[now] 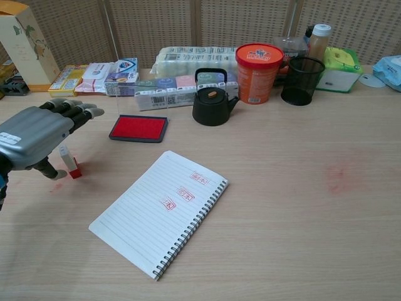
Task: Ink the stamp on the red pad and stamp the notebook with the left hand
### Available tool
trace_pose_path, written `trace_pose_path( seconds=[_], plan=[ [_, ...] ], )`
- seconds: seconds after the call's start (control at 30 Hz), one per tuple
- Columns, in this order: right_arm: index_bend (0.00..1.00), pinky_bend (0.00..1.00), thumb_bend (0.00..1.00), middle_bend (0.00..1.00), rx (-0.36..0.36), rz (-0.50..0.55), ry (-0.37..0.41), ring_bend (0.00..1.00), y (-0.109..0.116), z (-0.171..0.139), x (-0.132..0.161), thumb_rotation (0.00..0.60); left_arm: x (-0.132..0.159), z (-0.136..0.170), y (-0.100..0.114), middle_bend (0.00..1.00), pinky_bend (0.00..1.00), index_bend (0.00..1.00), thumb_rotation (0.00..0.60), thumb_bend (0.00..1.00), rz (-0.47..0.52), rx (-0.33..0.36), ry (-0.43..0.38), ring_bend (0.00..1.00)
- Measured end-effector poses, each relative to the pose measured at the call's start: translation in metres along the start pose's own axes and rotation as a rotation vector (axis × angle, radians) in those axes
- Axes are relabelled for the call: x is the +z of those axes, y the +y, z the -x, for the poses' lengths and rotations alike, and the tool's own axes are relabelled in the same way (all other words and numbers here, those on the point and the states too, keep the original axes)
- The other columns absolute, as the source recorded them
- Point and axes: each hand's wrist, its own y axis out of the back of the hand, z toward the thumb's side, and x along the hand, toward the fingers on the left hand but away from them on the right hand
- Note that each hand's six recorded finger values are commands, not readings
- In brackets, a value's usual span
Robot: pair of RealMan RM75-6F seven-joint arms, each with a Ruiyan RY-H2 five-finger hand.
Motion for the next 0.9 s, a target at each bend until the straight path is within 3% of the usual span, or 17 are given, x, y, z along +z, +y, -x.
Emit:
trace_pose_path(
  seconds=[0.2,0.33,0.4,0.43,0.5,0.57,0.63,0.67,0.73,0.9],
  plan=[
    [0.00,0.00,0.05,0.00,-0.004,0.003,0.001,0.00,0.001,0.000,0.000,0.600,-0.015,0.009,0.006,0.00,0.03,0.00,0.600,0.00,0.020,-0.012,-0.028,0.00],
    [0.00,0.00,0.05,0.00,-0.001,0.002,0.004,0.00,0.001,-0.001,0.001,0.600,-0.029,0.017,0.023,0.01,0.03,0.02,0.600,0.00,0.081,0.009,-0.069,0.00],
    [0.00,0.00,0.05,0.00,0.000,0.001,0.005,0.00,0.000,-0.001,0.002,0.600,-0.037,0.024,0.038,0.12,0.03,0.10,0.600,0.01,0.098,0.042,-0.098,0.05],
    [0.00,0.00,0.05,0.00,0.001,0.002,0.005,0.00,0.000,-0.001,0.002,0.600,-0.039,0.026,0.045,0.25,0.04,0.17,0.600,0.02,0.103,0.061,-0.112,0.13],
    [0.00,0.00,0.05,0.00,0.002,0.002,0.006,0.00,0.000,-0.002,0.003,0.600,-0.041,0.032,0.059,0.51,0.16,0.29,0.600,0.05,0.121,0.110,-0.142,0.39],
    [0.00,0.00,0.05,0.00,0.003,0.000,0.007,0.00,0.000,-0.002,0.003,0.600,-0.041,0.036,0.071,0.80,0.47,0.40,0.600,0.08,0.130,0.160,-0.162,0.79],
    [0.00,0.00,0.05,0.00,0.003,0.001,0.008,0.00,0.000,-0.002,0.004,0.600,-0.041,0.040,0.080,0.95,0.78,0.45,0.600,0.10,0.135,0.200,-0.179,0.96],
    [0.00,0.00,0.05,0.00,0.002,0.000,0.008,0.00,0.000,-0.003,0.004,0.600,-0.041,0.043,0.085,0.99,0.92,0.48,0.600,0.11,0.136,0.224,-0.193,1.00],
    [0.00,0.00,0.05,0.00,0.002,0.001,0.007,0.00,0.000,-0.003,0.003,0.600,-0.040,0.046,0.091,1.00,1.00,0.53,0.600,0.13,0.132,0.251,-0.211,1.00],
    [0.00,0.00,0.05,0.00,0.005,-0.001,0.006,0.00,-0.001,-0.002,0.003,0.600,-0.039,0.048,0.091,1.00,1.00,0.61,0.600,0.17,0.119,0.236,-0.230,1.00]
  ],
)
